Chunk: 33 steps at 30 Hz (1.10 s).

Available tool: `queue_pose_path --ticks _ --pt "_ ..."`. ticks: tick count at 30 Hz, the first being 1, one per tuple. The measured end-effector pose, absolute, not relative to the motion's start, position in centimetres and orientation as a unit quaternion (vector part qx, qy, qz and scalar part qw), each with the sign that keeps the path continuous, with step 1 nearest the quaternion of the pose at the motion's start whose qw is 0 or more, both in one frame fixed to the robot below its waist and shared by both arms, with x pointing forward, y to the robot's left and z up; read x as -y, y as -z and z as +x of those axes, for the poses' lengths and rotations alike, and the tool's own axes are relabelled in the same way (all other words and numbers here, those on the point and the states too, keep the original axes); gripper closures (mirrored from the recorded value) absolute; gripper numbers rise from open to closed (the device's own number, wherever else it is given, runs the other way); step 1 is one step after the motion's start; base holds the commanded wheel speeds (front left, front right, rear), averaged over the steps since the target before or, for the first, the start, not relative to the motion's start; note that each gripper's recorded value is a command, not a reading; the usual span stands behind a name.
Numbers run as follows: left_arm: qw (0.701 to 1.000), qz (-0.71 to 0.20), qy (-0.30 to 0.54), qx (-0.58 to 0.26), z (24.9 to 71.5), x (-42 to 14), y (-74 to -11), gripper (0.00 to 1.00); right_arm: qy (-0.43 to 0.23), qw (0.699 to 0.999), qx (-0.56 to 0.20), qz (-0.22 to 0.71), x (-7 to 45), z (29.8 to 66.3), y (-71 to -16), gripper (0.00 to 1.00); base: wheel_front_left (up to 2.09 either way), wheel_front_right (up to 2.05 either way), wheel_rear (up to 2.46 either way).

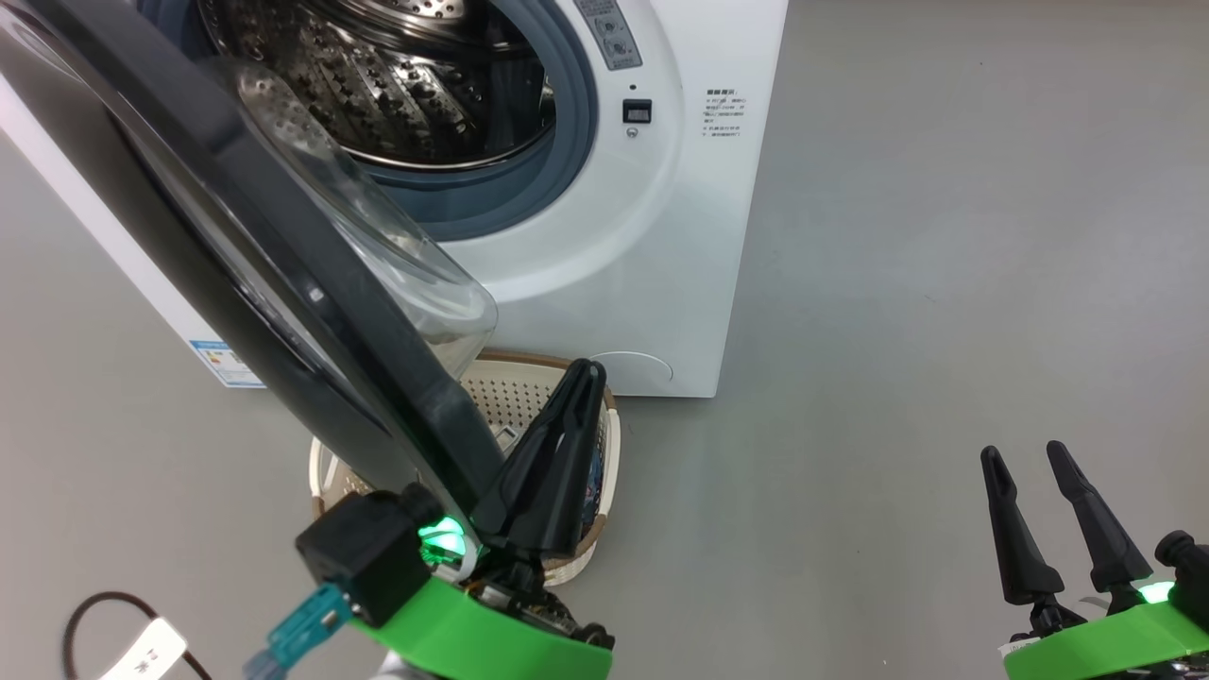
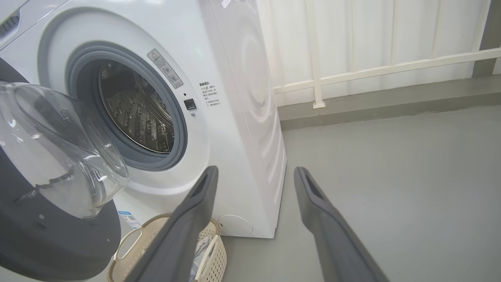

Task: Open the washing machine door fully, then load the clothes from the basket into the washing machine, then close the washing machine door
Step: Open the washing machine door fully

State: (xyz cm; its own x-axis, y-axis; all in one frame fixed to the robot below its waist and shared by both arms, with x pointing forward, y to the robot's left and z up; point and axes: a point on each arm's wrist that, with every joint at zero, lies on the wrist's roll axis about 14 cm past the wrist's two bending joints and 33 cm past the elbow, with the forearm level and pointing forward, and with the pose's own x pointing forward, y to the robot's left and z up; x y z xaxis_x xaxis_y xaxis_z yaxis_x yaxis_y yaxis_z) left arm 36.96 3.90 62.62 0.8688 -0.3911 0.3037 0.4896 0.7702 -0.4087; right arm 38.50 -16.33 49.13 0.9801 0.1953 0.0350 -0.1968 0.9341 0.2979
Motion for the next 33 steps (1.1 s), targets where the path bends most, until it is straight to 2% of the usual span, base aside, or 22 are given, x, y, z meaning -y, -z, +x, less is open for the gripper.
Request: queue_pose_path --ticks 14,33 --pt "0.945 -0.262 0.194 0.023 39.0 -4.3 -56.7 1.0 -0.103 0.983 0.002 0.151 16.1 38.6 -49.1 0.0 0.0 0.0 0.0" --pt "0.952 -0.276 0.135 0.003 40.4 -7.1 -53.7 1.0 -0.108 0.982 0.006 0.152 15.7 38.9 -49.3 0.0 0.0 0.0 0.0"
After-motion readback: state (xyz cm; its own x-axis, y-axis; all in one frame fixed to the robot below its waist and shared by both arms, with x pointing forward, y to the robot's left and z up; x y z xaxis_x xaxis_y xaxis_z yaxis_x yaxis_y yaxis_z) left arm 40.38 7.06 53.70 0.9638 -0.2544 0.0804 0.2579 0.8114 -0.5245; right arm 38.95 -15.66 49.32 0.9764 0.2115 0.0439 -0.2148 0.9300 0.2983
